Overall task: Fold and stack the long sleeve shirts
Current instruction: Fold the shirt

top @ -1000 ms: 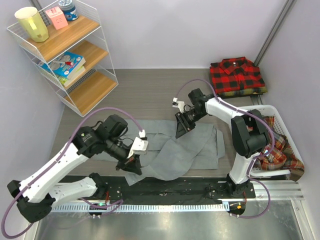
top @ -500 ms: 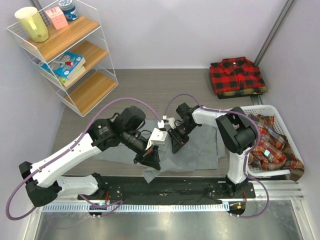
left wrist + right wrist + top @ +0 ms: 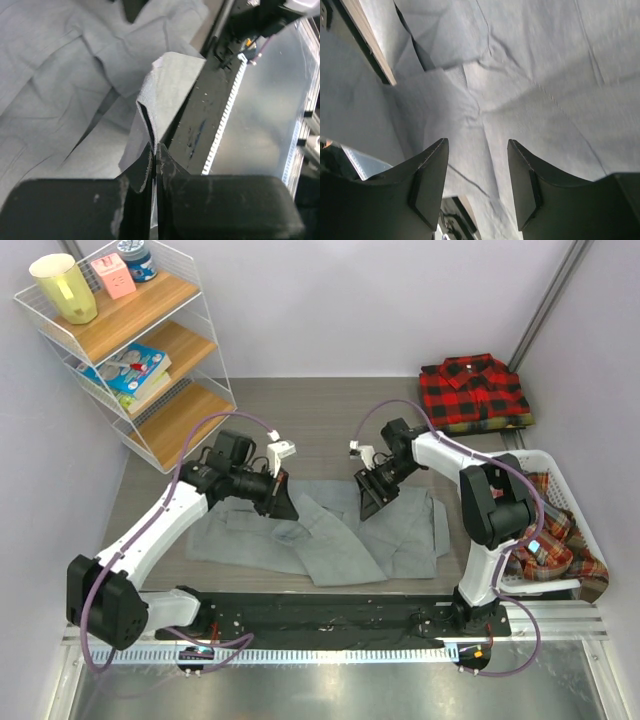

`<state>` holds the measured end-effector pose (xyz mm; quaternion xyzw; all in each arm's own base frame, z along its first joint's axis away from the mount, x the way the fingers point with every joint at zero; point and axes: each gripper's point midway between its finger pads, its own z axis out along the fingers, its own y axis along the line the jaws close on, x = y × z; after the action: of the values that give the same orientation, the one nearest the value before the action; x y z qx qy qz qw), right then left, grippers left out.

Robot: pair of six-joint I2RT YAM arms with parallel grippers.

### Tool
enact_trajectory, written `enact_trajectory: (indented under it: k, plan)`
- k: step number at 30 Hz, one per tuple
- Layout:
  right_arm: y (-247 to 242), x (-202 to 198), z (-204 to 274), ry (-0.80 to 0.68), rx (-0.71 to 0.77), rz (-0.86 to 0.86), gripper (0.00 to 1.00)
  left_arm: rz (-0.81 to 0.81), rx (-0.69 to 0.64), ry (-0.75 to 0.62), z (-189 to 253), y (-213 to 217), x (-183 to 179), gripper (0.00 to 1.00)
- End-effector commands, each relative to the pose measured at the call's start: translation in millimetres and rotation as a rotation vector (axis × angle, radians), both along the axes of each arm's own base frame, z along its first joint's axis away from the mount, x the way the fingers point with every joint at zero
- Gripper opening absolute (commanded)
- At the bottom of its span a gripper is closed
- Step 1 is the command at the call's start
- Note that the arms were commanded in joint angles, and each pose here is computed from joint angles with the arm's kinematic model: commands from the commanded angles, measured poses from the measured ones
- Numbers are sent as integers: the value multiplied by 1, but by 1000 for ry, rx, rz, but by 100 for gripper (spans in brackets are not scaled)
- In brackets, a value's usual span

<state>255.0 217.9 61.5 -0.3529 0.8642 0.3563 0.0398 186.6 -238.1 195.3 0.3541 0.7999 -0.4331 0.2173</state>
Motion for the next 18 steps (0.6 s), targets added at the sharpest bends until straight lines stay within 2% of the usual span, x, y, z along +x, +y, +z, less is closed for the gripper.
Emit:
enact_trajectory:
  k: [1, 9, 18]
  plan:
    - [-20, -10, 12, -12, -23, 47, 56, 125, -27, 18, -10, 12, 31, 0]
    - [-39, -4, -4, 23, -63, 19, 54, 285, 45, 47, -54, 74, 62, 0]
    - [-43, 10, 3, 5, -72, -11, 54, 418, 73, 83, -86, 114, 78, 0]
